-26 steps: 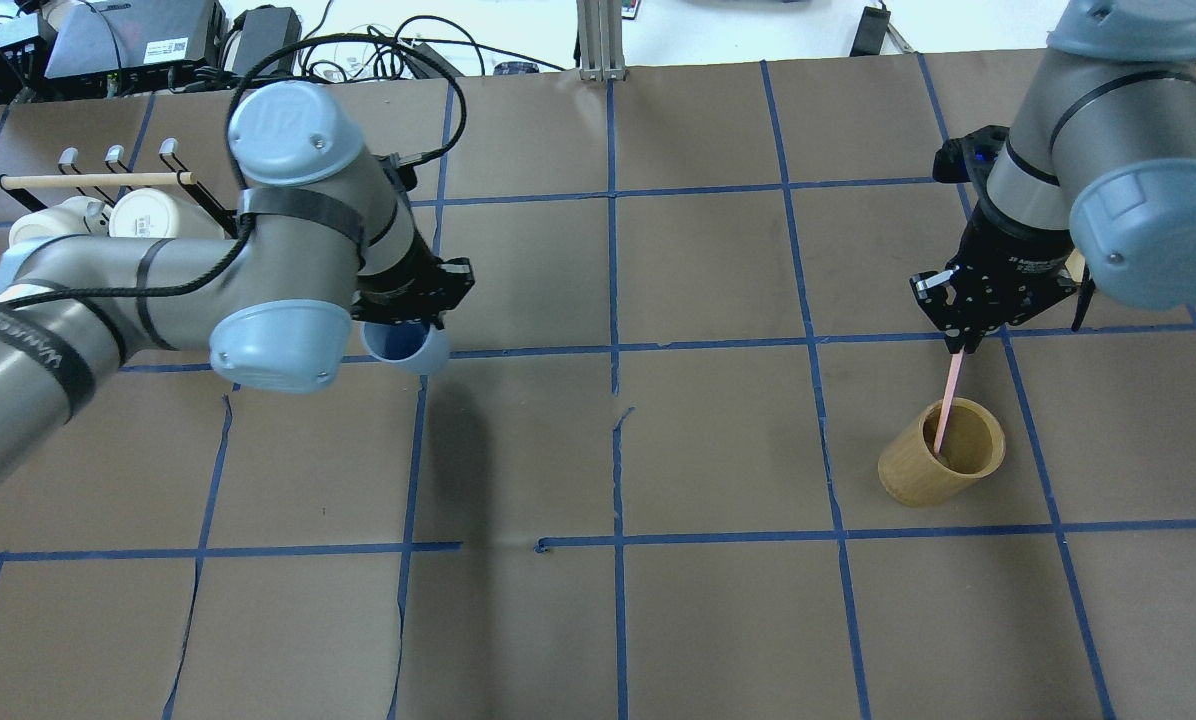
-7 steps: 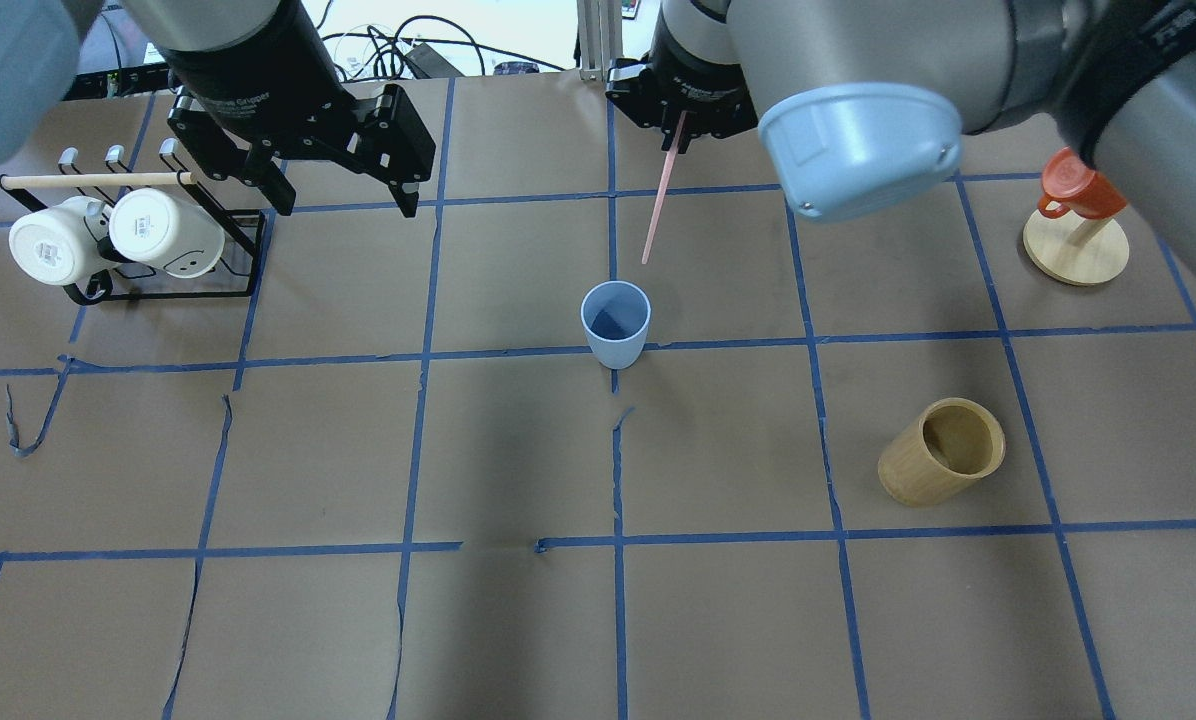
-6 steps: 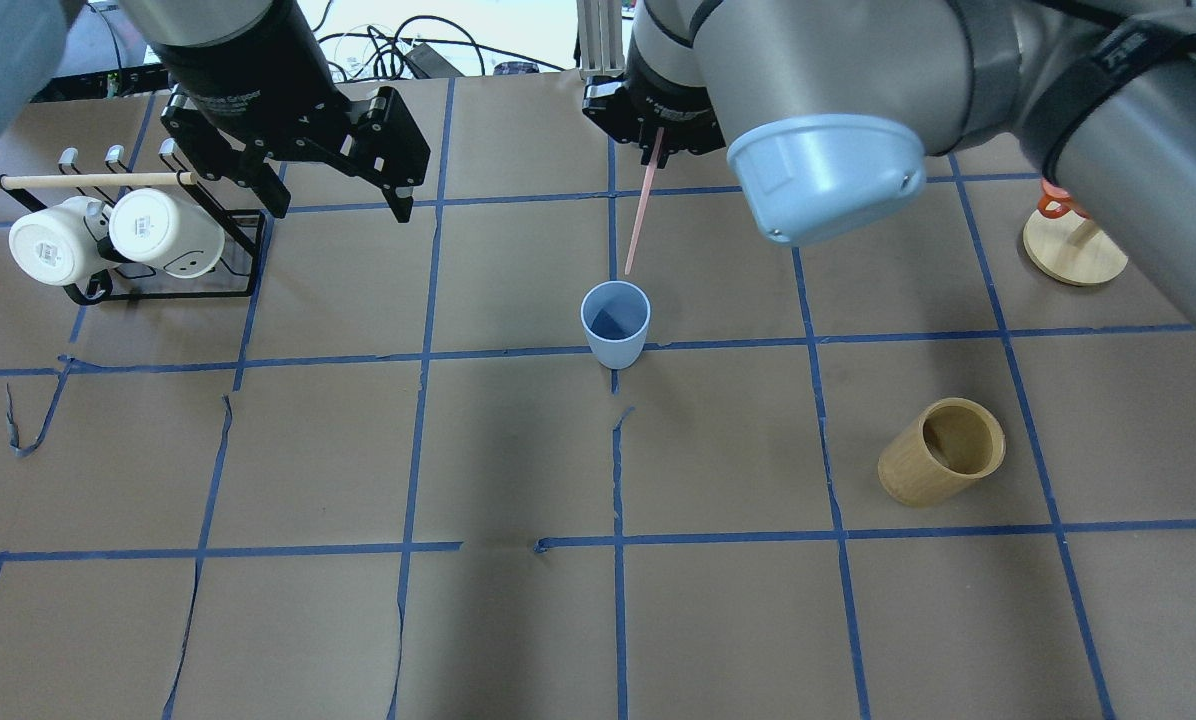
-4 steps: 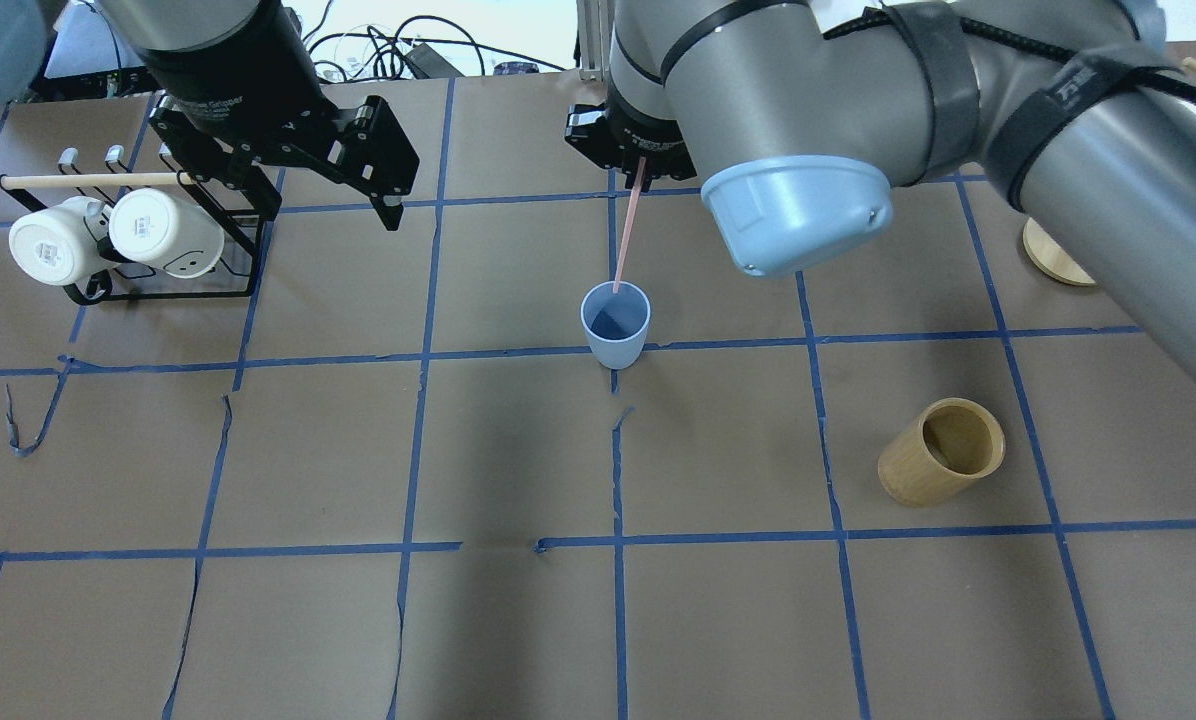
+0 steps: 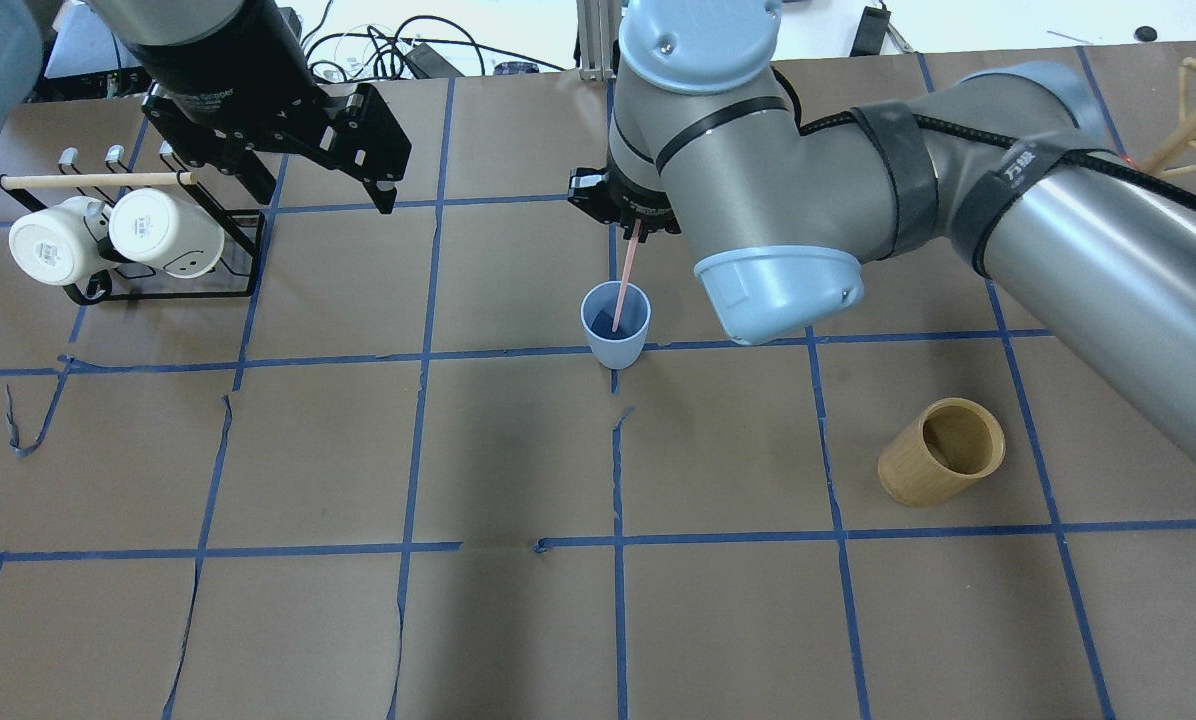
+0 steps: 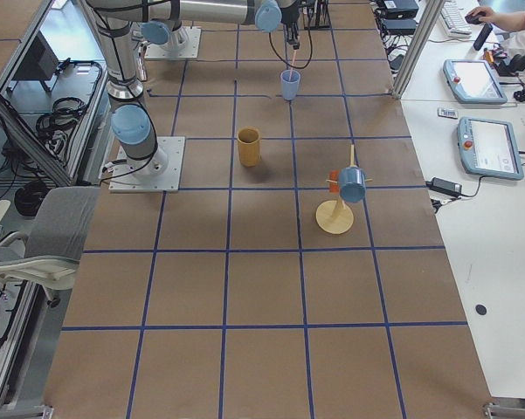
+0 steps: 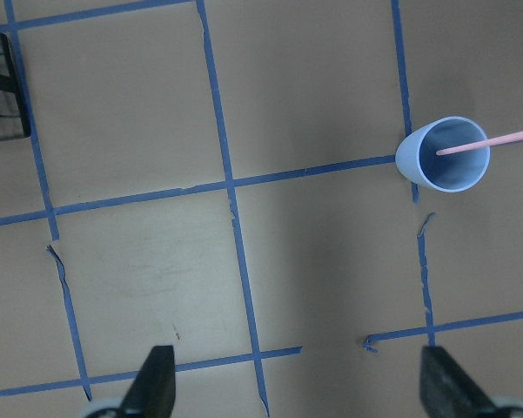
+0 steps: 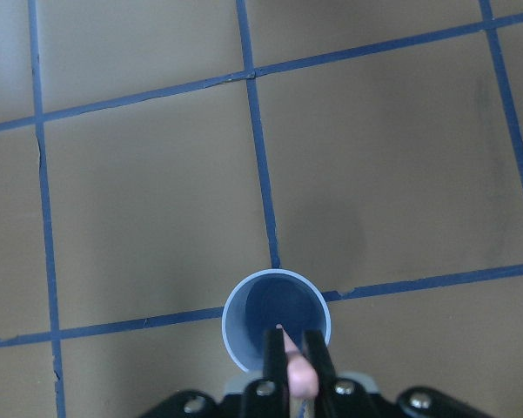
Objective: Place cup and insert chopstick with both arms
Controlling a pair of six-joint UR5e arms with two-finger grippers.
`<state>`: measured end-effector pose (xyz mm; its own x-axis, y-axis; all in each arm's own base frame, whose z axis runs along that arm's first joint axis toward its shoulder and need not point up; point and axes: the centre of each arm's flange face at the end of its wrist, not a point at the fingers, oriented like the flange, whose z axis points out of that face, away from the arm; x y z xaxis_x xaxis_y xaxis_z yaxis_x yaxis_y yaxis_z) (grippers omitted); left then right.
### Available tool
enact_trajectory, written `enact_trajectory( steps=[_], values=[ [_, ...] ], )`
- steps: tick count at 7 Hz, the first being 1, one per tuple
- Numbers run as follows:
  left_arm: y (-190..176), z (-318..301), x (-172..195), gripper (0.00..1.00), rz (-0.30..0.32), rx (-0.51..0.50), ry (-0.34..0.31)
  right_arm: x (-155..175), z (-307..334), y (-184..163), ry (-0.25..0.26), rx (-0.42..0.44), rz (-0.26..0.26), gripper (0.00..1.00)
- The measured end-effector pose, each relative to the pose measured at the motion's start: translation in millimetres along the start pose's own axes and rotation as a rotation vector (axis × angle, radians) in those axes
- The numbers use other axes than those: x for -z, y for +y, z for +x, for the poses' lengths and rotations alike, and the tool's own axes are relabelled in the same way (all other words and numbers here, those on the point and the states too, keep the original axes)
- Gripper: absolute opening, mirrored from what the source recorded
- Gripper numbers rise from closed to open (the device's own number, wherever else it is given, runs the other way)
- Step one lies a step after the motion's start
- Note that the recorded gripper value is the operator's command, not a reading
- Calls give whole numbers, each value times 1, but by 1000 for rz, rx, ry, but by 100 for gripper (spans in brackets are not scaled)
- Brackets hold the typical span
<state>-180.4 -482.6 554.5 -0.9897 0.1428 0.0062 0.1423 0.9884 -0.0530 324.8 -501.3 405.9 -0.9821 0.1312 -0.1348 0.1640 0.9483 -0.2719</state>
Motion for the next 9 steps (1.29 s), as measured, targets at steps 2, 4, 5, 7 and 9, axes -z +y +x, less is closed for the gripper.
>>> enact_trajectory(
  steps=[2, 4, 5, 7, 9],
  values=[
    [0, 0, 0, 100, 1, 1, 0, -2, 1, 0, 1, 40, 14, 91],
    [0, -1, 1, 100, 2, 2, -1, 8, 2, -13, -19, 62, 64, 100],
    [1, -1, 2, 100, 4, 2, -1, 19, 8, -26, -25, 47, 80, 100],
    [1, -4, 3, 100, 6, 7, -1, 47, 34, -58, 22, 19, 21, 100],
    [1, -6, 3, 100, 6, 10, -1, 78, 77, -91, 91, 58, -99, 100]
  ],
)
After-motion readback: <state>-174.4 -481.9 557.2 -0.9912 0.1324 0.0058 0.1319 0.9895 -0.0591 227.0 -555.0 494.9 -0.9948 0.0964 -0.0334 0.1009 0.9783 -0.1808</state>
